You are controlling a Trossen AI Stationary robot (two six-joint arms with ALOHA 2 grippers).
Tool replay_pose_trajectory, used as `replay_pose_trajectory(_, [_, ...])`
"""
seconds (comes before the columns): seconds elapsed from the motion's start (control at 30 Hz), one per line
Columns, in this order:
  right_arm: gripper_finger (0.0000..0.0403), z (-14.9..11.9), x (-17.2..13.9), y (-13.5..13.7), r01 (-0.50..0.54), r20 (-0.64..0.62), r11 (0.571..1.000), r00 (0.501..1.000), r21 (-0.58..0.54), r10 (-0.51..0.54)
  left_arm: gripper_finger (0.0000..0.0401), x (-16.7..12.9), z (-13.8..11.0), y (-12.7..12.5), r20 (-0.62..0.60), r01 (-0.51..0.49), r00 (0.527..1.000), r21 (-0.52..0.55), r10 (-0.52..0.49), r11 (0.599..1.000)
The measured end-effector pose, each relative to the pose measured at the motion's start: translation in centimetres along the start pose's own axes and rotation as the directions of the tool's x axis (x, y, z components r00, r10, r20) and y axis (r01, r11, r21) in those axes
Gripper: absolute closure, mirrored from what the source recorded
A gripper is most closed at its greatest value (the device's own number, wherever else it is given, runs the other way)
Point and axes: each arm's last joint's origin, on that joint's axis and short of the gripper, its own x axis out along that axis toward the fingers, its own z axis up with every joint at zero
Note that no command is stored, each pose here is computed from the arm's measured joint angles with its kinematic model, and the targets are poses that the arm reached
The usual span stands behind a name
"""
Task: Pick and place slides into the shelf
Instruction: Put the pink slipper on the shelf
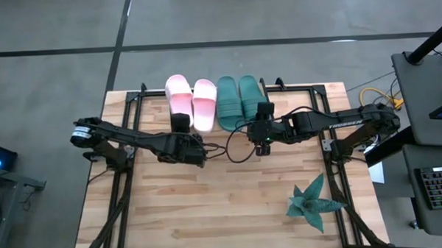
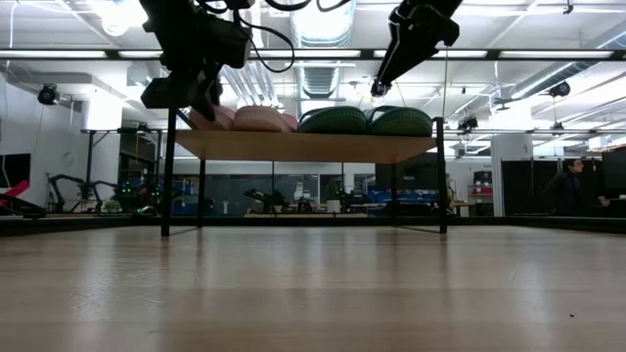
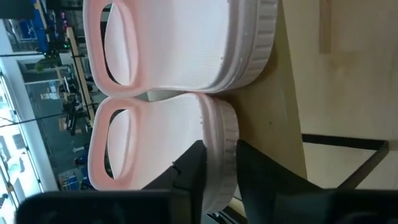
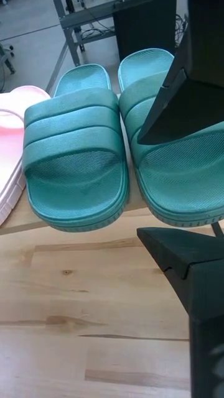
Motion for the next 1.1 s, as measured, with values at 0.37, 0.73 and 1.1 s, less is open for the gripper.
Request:
replay_pose_trajectory(0.37, [0.0184,0.0,0.0,0.0,0.0,0.0,1.0,1.0,0.0,0.0,0.0377,-1.2,-0.9,1.7,0.038,-0.01,0.999,-0.033,0.012,0.999])
replay_pose_trajectory(0.73, [0.0184,0.0,0.0,0.0,0.0,0.0,1.0,1.0,0.001,0.0,0.0379,-3.0,-0.9,1.8,0.169,0.087,0.983,-0.077,-0.073,0.993])
replay_pose_trajectory(1.1, [0.0184,0.0,0.0,0.0,0.0,-0.003,1.0,1.0,0.007,0.0,0.0379,-3.9,-1.0,1.5,0.249,0.152,0.961,-0.108,-0.121,0.983])
